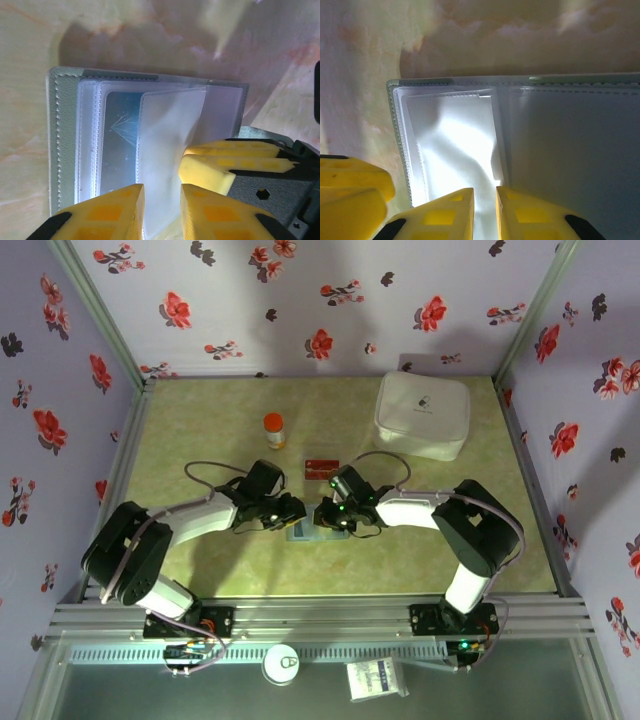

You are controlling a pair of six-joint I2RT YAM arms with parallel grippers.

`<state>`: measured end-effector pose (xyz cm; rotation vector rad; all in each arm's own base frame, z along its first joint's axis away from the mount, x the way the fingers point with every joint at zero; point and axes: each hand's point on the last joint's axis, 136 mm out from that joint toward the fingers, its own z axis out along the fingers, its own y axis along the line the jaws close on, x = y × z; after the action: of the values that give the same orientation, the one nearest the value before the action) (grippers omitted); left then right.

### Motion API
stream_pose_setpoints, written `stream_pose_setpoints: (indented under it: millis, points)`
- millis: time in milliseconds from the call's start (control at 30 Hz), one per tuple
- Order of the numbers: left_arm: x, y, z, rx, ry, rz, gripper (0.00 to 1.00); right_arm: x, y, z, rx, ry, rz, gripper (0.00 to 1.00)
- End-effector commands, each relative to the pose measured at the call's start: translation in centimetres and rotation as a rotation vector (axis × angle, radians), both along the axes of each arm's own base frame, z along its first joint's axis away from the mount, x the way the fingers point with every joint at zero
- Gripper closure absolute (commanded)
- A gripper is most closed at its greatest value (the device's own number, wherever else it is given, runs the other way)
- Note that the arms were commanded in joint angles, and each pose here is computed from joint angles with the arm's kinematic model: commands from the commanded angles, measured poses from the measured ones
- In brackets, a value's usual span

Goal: Take the credit cards out of the card holder

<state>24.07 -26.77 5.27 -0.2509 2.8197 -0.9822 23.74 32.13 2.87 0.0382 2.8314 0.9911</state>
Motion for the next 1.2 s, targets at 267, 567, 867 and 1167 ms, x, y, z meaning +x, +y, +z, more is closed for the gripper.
stream_pose_setpoints:
  millis: [267, 567, 867, 1167]
  points:
    - [0.2, -0.7, -1.1, 0.016, 0.041, 0.008, 0.71, -0.2, -0.5, 0.8, 0.025, -0.003, -0.017, 0.81]
    - [0.4, -1.8, -0.6, -0.022, 0.031, 0.000, 0.71, -0.3, -0.4, 1.4, 0.045, -0.012, -0.016, 0.81]
    - [0.7, -2.4, 0.7, -0.052, 0.005, -0.008, 0.73, 0.0, -1.2, 3.2, 0.048, -0.059, -0.026, 0.81]
    - [0.8, -3.8, 2.2, -0.067, -0.011, -0.041, 0.73, 0.0, -3.2, 4.3, 0.018, -0.095, -0.056, 0.81]
